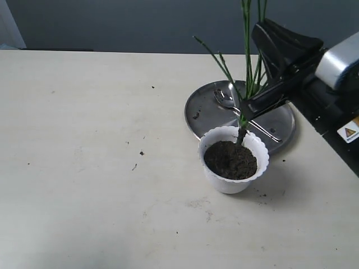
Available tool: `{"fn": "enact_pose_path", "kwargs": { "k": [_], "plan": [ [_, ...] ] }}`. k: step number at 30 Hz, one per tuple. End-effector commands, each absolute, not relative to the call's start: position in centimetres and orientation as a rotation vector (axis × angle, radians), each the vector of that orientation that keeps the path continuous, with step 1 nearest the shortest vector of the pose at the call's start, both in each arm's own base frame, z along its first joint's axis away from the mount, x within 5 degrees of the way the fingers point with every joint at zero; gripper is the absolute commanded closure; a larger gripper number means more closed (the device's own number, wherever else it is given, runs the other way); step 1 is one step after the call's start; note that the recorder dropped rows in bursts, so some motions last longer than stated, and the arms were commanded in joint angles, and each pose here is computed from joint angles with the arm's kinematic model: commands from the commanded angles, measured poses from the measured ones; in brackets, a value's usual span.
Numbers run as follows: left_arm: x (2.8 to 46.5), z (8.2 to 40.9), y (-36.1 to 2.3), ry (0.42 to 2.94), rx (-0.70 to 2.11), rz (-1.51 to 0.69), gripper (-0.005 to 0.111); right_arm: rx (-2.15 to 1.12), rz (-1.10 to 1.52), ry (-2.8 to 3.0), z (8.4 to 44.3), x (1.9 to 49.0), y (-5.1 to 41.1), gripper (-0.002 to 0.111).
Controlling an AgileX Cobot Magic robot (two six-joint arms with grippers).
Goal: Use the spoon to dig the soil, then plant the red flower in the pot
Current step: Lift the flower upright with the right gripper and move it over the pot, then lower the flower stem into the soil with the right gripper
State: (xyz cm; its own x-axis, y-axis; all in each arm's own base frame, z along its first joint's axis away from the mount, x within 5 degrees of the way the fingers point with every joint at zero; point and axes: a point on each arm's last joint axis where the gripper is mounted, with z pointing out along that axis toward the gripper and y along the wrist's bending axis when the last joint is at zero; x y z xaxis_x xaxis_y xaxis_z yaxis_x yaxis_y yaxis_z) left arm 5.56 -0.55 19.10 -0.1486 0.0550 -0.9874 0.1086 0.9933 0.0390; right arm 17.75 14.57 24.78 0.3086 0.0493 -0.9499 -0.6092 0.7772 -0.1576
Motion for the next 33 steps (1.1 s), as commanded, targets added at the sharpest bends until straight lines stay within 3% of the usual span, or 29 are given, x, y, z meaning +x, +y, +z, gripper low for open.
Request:
{"fn": "enact_pose_path", "kwargs": {
  "k": [1,8,33],
  "plan": [
    [5.5,19.2,-0.6,1.711,0.12,-0.053,0.106,-0.578,0.463,1.239,22.8,18.5,15.1,0.108],
    [5.5,19.2,-0.6,1.711,0.12,-0.053,0.106,-0.61,0.454,1.315,20.8,19.3,15.7,0.108],
    [5.5,19.2,-0.6,1.711,0.12,-0.053,0.106,-0.722,0.354,1.315,19.0,21.4,17.5,0.108]
  ]
}}
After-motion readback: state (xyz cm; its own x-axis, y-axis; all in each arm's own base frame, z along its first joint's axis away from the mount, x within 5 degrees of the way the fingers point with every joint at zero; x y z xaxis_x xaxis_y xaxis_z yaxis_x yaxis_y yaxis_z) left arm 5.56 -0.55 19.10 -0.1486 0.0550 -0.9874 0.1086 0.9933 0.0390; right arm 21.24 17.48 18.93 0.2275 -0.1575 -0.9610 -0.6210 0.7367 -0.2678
